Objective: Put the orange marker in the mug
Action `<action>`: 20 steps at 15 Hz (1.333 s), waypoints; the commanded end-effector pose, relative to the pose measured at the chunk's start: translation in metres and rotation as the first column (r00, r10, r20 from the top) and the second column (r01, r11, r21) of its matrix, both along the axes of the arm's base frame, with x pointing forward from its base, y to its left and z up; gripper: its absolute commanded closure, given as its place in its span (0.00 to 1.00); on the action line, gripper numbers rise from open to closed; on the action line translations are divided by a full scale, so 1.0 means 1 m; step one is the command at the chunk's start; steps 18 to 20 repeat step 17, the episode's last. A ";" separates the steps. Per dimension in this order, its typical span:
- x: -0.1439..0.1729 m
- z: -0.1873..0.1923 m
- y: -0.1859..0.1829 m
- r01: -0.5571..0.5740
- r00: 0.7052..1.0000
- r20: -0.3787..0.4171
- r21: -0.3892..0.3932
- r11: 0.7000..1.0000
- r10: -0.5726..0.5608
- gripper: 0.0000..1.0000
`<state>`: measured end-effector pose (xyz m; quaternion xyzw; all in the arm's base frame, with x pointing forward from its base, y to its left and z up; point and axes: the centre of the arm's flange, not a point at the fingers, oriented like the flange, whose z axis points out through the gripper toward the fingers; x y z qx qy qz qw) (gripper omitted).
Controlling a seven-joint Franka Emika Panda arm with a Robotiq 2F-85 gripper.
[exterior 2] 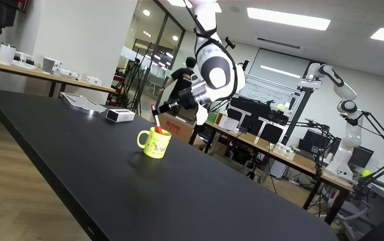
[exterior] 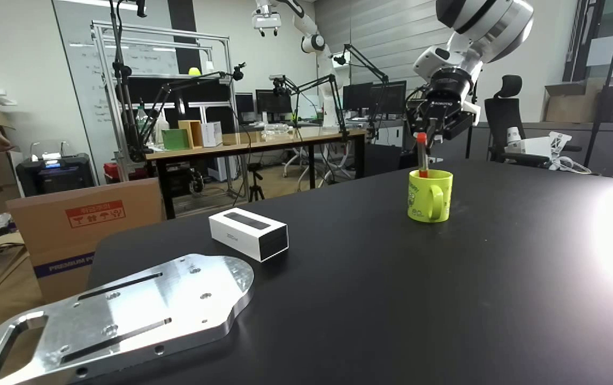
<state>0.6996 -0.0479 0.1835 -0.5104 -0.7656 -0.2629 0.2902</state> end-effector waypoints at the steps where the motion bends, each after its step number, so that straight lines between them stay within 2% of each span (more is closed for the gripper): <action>1: 0.021 -0.010 -0.013 -0.010 1.000 -0.012 0.020 1.000 0.010 0.95; 4: 0.025 -0.016 -0.022 -0.001 1.000 -0.021 0.029 1.000 0.001 0.95; 5: 0.025 -0.015 -0.024 -0.002 1.000 -0.025 0.037 0.999 0.003 0.56; 6: 0.026 -0.010 -0.027 -0.005 1.000 -0.019 0.044 0.999 0.006 0.55; 11: 0.023 0.038 -0.039 -0.053 0.999 -0.007 0.105 0.993 0.054 0.22; 14: 0.015 0.062 -0.048 -0.092 0.995 -0.014 0.098 0.991 0.094 0.03; 15: 0.014 0.043 -0.041 -0.060 0.998 -0.013 0.093 0.994 0.062 0.00; 16: 0.014 0.048 -0.043 -0.061 0.998 -0.010 0.093 0.994 0.062 0.13; 17: 0.014 0.048 -0.044 -0.059 0.998 -0.010 0.092 0.994 0.061 0.07; 20: 0.014 0.048 -0.044 -0.059 0.998 -0.010 0.092 0.994 0.061 0.07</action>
